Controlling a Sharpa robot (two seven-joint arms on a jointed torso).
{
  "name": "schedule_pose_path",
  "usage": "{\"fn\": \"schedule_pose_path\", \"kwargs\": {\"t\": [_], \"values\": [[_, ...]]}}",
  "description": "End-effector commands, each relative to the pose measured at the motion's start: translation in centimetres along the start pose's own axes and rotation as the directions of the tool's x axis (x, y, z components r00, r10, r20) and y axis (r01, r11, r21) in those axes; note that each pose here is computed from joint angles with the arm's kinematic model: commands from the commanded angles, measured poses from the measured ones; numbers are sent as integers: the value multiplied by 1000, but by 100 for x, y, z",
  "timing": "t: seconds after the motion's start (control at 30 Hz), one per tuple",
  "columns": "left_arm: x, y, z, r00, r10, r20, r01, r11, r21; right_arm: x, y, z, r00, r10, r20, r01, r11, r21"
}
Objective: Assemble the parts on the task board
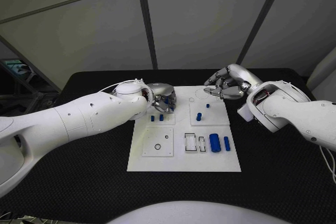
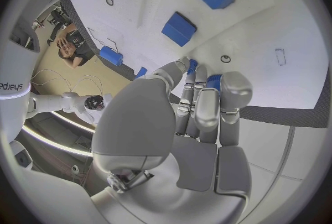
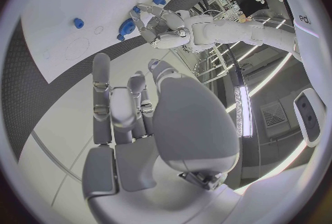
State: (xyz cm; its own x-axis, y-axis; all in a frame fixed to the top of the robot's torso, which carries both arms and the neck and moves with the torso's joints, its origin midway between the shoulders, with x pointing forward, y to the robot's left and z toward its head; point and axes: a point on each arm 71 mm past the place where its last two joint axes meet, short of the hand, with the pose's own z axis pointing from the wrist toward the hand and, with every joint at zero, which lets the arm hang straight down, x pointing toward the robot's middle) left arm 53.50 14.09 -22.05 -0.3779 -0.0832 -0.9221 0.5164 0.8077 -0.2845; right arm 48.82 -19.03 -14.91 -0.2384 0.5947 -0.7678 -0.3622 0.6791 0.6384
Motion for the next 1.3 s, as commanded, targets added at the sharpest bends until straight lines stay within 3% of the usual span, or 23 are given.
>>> {"fn": "schedule_pose_path", "kwargs": {"t": [0.03,0.43,0.7,1.1,1.3], "values": [[10,0,8,1000,8,-18,-8,1000,-5,0,20,6,1000,-2,-2,2,1000,-13],[10,-3,11,1000,2,3,-2,1000,2,4,27,8,1000,-2,-2,2,1000,-16],[9,-16,-60,1000,-9,17,9,1000,19,1,24,7,1000,-2,-1,2,1000,-16],[-211,9,-246,995,-50,89,48,999,26,-11,7,4,1000,-4,2,4,1000,-13],[-264,88,-345,994,-61,94,60,998,6,-16,-1,1,1000,-4,2,4,1000,-11]]}}
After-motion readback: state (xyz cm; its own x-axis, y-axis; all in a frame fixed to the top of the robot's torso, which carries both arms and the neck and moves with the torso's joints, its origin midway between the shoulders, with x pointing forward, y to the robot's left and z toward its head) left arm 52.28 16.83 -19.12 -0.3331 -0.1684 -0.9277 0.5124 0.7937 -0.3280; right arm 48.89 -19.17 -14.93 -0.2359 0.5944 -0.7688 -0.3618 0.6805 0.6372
